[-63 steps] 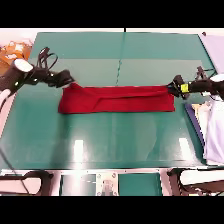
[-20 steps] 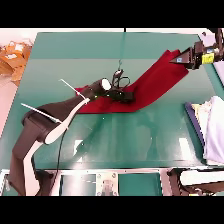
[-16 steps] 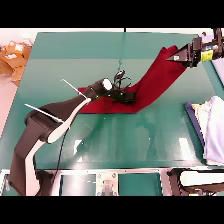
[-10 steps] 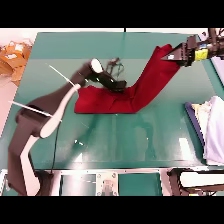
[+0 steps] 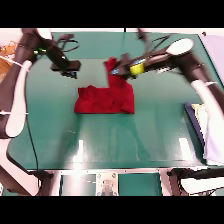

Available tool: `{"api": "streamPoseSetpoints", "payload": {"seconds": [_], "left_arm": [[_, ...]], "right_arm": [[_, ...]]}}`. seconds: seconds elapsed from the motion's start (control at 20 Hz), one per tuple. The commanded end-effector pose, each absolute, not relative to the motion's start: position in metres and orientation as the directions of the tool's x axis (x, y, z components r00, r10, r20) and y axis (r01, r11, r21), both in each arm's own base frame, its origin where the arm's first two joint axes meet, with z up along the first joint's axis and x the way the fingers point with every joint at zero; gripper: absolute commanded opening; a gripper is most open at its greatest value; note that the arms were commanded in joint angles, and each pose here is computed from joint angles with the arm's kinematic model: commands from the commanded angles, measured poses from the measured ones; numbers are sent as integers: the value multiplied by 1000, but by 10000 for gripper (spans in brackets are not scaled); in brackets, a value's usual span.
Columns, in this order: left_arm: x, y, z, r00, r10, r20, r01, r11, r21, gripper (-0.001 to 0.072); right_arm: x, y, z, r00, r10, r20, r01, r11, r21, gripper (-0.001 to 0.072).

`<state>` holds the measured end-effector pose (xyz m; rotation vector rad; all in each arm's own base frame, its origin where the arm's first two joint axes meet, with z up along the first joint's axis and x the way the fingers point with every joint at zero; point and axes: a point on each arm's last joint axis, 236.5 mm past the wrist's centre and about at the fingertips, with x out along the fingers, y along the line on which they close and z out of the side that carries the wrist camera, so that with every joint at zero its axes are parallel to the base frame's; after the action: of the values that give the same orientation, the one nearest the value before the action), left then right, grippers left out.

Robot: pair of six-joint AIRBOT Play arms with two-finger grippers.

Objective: Fold the shirts.

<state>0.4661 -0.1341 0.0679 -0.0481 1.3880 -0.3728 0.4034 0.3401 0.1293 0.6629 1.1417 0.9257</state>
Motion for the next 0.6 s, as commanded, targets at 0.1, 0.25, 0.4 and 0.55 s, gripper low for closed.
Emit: {"api": "streamPoseSetpoints", "payload": {"seconds": [0.1,0.25,0.4,0.55], "left_arm": [[466,-68,80,151,-239,-959,127,967,-221,24],[467,-55,80,158,-234,-959,101,970,-220,24],[470,-50,81,170,-231,-958,93,972,-217,24],[473,-51,81,183,-233,-955,96,971,-219,24]], "right_arm": [[422,482,18,379,812,-444,-170,533,829,176],[425,509,-14,400,799,-449,-152,540,828,476],[455,463,13,390,803,-451,-187,549,815,475],[479,378,36,331,798,-504,-191,580,792,475]]}}
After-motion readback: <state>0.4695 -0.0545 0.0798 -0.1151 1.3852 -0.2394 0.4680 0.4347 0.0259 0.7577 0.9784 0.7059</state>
